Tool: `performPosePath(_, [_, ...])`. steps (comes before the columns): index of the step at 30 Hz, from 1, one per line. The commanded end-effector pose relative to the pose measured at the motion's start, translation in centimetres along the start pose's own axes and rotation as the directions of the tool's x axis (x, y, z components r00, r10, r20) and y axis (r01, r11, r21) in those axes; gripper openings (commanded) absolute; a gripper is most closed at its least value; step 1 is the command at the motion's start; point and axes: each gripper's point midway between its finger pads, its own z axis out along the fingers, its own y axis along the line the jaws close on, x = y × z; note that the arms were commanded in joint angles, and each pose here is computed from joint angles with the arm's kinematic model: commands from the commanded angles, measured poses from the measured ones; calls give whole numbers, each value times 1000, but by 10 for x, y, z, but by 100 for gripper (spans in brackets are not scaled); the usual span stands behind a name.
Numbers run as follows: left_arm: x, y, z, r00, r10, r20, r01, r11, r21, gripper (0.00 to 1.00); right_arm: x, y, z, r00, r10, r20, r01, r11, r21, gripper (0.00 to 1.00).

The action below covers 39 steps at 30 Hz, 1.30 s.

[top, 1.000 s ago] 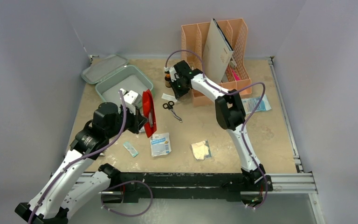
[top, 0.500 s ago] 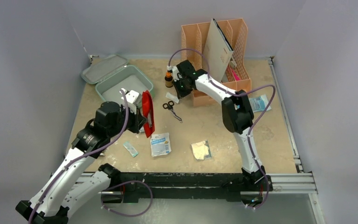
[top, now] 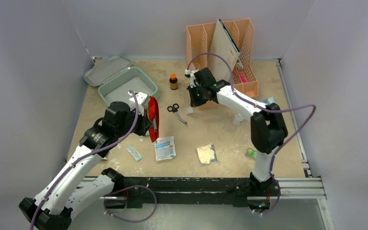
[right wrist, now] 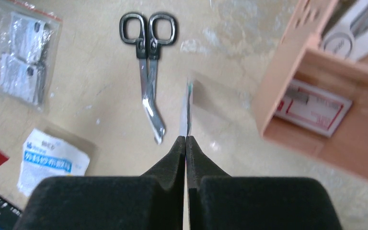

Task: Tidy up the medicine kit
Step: Pick up the medical item at the center of the board.

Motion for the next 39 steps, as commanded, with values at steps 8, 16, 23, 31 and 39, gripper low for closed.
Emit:
performPosePath(8, [-9, -1, 16, 999, -51, -14, 51, 999, -7, 0, 15, 36, -82, 977, 192, 98, -186, 980, -63, 0])
performPosePath(16, [-13, -17, 23, 984, -173, -51, 175, 983, 48, 0, 14, 82, -130, 970, 163, 183, -139, 980, -139, 0])
performPosePath(23, [-18, -26, 34, 964, -256, -72, 261, 963, 71, 0, 2, 113, -176, 935, 204, 290, -136, 961, -240, 0])
performPosePath(31, [-16, -34, 49, 950, -287, -121, 300, 948, 109, 0, -15, 122, -200, 893, 279, 353, -172, 937, -304, 0])
performPosePath(39, [-15, -37, 49, 944, -307, -118, 321, 939, 122, 0, -32, 139, -195, 875, 346, 339, -206, 899, -386, 0])
